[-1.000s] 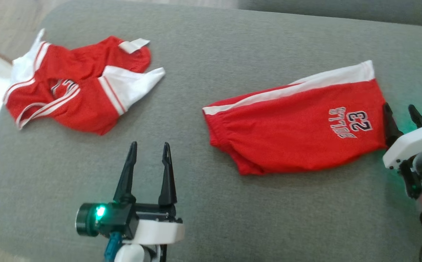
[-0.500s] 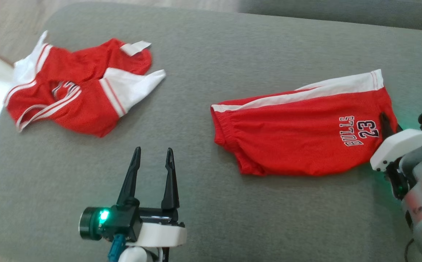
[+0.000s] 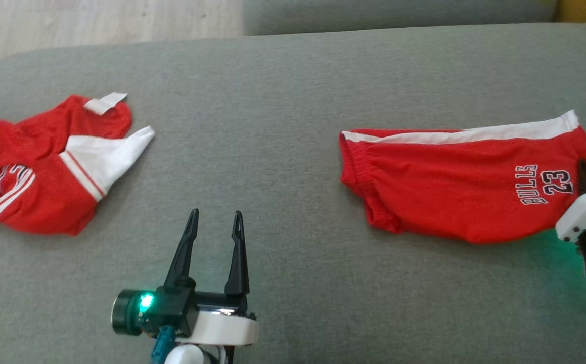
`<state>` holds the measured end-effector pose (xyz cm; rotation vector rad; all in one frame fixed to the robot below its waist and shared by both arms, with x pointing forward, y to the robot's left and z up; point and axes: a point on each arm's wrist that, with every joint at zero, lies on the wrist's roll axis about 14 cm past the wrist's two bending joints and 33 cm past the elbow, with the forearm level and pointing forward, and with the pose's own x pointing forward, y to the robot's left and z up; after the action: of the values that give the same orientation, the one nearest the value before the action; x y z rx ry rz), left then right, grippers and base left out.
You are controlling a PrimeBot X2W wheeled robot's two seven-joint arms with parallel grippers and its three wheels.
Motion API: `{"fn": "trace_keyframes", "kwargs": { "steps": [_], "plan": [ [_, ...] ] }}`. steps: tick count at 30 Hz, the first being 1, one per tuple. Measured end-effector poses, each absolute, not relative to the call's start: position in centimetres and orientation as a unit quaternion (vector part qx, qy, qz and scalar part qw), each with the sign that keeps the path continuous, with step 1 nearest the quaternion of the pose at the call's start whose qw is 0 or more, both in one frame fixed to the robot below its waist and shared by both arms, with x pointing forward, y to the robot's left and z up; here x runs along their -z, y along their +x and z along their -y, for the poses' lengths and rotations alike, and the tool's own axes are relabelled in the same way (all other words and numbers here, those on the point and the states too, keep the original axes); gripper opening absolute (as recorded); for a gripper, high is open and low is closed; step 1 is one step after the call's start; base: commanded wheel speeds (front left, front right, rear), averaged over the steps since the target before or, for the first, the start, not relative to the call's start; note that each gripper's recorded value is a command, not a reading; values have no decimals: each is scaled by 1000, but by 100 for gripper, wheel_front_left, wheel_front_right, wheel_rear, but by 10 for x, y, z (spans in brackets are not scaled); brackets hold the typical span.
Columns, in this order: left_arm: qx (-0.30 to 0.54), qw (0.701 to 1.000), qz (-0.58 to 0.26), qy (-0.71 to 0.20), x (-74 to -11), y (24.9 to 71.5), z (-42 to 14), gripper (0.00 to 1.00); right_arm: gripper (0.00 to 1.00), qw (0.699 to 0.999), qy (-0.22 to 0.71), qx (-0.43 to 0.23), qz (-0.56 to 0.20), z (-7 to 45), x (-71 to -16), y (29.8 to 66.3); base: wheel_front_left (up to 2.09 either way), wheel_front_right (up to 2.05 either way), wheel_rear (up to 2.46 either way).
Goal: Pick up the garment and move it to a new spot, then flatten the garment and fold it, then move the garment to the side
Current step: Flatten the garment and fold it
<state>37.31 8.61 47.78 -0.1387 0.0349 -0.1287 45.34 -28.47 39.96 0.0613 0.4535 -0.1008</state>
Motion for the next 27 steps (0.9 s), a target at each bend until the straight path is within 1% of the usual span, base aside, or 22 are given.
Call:
{"fn": "trace_keyframes", "kwargs": {
  "steps": [5,8,10,15,16,20,23,24,25,26,27],
  "plan": [
    [74,995,-15,-69,-480,372,-81,100,0,977,24,50,-204,288,-411,453,0,0,0],
    [76,995,-13,-67,-481,371,-80,100,0,984,18,30,-176,275,-428,462,0,0,0],
    [76,995,-10,-66,-483,369,-80,100,0,988,15,6,-150,258,-444,472,0,0,0],
    [71,995,-4,-64,-488,364,-84,100,0,994,10,-69,-88,196,-482,492,0,0,0],
    [68,996,-5,-64,-486,360,-87,100,0,992,15,-101,-77,165,-488,493,0,0,0],
    [57,996,-7,-63,-485,354,-94,100,0,983,27,-169,-68,102,-493,490,0,0,0],
    [47,997,-7,-62,-485,351,-100,100,1,973,32,-217,-76,59,-491,481,0,0,0],
    [44,997,-8,-62,-484,350,-102,100,17,969,32,-231,-86,47,-486,475,0,0,0],
    [40,997,-10,-62,-483,348,-104,100,41,965,32,-243,-97,37,-479,468,0,0,0],
    [37,997,-12,-62,-482,347,-105,100,98,961,30,-254,-107,30,-470,460,0,0,0],
    [35,997,-13,-62,-481,347,-107,100,100,957,27,-262,-120,25,-461,453,0,0,0]
  ]
}}
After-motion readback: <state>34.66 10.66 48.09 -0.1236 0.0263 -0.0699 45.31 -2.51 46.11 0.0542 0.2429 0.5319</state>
